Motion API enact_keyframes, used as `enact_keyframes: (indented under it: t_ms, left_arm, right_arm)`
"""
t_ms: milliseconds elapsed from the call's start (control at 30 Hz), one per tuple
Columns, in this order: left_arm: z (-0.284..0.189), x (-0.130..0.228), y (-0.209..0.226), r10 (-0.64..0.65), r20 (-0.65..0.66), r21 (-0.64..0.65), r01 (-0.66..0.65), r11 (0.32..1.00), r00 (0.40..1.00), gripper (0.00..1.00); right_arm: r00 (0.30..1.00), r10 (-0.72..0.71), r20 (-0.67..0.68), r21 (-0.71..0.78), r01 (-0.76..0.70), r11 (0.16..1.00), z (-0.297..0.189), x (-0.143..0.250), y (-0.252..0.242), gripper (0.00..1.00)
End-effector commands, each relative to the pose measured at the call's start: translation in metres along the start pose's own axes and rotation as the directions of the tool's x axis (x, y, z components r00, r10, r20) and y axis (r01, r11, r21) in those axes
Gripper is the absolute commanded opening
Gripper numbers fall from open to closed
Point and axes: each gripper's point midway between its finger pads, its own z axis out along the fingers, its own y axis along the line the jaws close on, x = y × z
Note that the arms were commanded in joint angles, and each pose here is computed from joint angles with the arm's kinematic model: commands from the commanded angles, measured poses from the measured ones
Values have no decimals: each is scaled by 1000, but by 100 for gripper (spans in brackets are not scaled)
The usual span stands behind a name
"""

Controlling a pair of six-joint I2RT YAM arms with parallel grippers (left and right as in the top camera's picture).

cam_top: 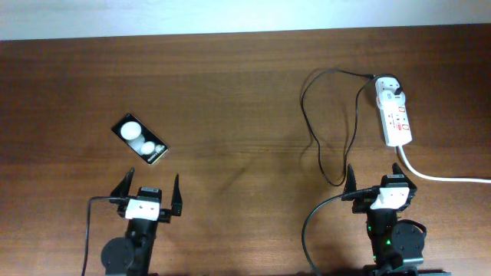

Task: Plug charger to phone and switch on socket
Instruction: 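Move the left gripper over the black phone and lower onto it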

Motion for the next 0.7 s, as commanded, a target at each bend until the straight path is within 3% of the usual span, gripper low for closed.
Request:
enact_keyframes:
  t_ms: [0, 167, 433, 567, 667]
  left_arm:
    - [-1, -21, 5, 5, 95, -18, -3, 1000, 996, 99]
    - [-9, -60, 13, 29, 250, -62, -14, 998, 968, 99]
    - [-29, -111, 54, -10, 358, -242, 103, 965, 934, 99]
    - [-26, -125, 64, -22, 298, -272, 107, 956, 954, 99]
    - [-8, -133, 68, -48, 176, -260, 94, 961, 983, 99]
  right_arm:
    - [1000, -7, -3, -5, 7, 1000, 0, 3, 1, 99]
    - [1000, -7, -3, -5, 7, 1000, 0, 3, 1, 99]
    - [1000, -7, -3, -5, 7, 1000, 0, 3, 1, 99]
    - [1000, -7, -3, -5, 7, 1000, 0, 3, 1, 99]
    - [1000, -7, -3, -5, 7, 1000, 0, 3, 1, 99]
